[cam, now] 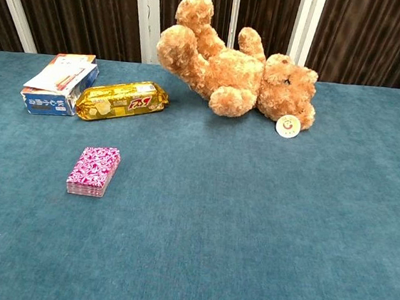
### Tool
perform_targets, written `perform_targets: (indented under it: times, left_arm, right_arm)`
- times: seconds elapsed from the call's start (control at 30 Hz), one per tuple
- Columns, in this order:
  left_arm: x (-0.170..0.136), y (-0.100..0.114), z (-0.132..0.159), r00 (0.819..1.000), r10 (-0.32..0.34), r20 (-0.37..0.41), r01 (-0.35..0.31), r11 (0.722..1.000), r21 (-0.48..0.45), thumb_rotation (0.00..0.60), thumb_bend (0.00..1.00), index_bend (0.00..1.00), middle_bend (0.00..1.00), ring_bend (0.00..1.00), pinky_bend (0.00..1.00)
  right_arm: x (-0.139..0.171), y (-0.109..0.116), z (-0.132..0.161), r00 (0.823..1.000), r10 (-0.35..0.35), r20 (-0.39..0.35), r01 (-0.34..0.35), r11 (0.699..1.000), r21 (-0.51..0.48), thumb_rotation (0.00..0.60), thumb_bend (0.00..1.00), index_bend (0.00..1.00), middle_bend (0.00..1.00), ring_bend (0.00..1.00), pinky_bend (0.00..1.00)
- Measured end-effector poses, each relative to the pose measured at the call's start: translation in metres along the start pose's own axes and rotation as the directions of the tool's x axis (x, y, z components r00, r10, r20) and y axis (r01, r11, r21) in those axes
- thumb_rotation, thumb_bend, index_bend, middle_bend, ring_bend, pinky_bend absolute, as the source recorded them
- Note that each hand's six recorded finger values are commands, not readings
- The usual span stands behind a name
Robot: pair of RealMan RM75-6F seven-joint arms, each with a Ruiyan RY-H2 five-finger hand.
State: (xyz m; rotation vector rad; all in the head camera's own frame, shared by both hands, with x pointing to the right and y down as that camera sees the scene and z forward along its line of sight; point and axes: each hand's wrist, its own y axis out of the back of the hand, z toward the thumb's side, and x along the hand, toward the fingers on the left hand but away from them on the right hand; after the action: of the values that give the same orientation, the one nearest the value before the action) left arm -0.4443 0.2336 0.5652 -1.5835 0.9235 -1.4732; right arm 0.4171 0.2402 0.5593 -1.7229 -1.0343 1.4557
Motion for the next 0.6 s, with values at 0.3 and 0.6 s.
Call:
perform_targets:
  times: [0.3, 0.6]
  left_arm:
    - [0.001, -0.002, 0.0, 1.0, -0.009, -0.003, 0.009, 1.0, 0.003, 0.6, 0.12, 0.0, 0.0, 0.0, 0.0]
    - [0.017, -0.006, 0.006, 0.999, -0.052, 0.003, 0.052, 0.998, 0.036, 0.6, 0.12, 0.0, 0.0, 0.0, 0.0]
  right_arm:
    - [0.0, 0.0, 0.0, 1.0, -0.002, 0.001, 0.002, 1.0, -0.002, 0.6, 0.36, 0.0, 0.0, 0.0, 0.05]
    - [-0.001, -0.001, 0.001, 1.0, 0.005, 0.001, -0.005, 1.0, -0.01, 0.6, 0.36, 0.0, 0.0, 0.0, 0.05]
